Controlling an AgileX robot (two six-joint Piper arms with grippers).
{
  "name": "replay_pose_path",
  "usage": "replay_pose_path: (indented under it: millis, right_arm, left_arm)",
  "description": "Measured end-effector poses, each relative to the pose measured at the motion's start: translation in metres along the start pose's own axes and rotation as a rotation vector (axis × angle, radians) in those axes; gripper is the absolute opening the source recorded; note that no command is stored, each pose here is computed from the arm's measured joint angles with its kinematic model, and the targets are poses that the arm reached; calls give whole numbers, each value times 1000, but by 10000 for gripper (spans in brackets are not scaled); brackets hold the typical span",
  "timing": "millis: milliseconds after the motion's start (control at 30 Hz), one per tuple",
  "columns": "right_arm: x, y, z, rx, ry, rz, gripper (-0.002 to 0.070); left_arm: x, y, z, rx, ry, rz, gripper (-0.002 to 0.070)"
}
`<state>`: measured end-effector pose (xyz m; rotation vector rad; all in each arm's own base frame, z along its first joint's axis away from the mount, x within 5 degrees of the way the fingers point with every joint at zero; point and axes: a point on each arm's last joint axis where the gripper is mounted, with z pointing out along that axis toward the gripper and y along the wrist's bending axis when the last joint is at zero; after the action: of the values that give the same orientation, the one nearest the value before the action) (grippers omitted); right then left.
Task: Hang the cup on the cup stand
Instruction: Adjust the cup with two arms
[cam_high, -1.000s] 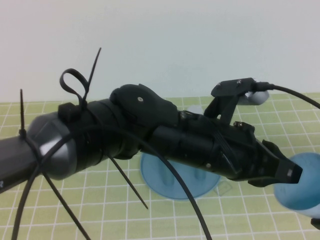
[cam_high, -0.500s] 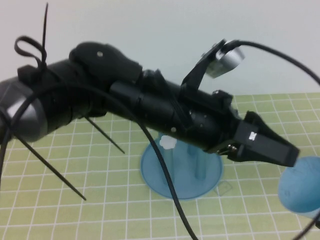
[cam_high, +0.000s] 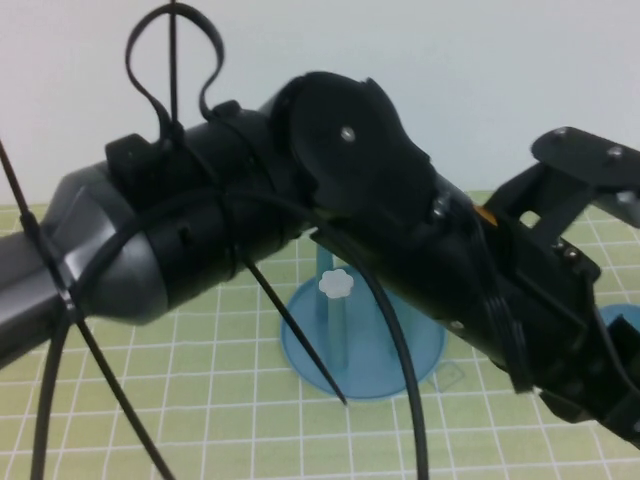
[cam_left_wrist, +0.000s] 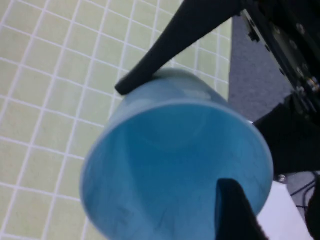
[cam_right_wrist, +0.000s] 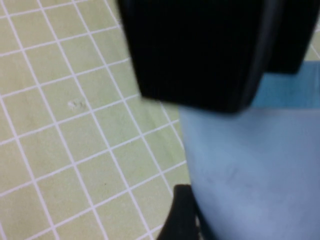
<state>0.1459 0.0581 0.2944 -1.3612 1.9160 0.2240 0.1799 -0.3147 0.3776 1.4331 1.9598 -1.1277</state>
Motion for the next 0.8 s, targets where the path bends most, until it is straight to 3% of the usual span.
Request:
replay_pose_path:
  millis: [367, 667, 800]
  right_arm:
    - [0, 0, 0, 5, -4, 11, 599]
    - [-1, -1, 0, 12, -11, 16, 599]
    - [-1, -2, 0, 14, -11, 17, 598]
  left_arm:
    - [-1, 3, 5, -87, -10, 62, 309]
    - [4, 10, 24, -53, 29, 8, 291]
    - [7, 14, 29, -53, 42, -1, 209]
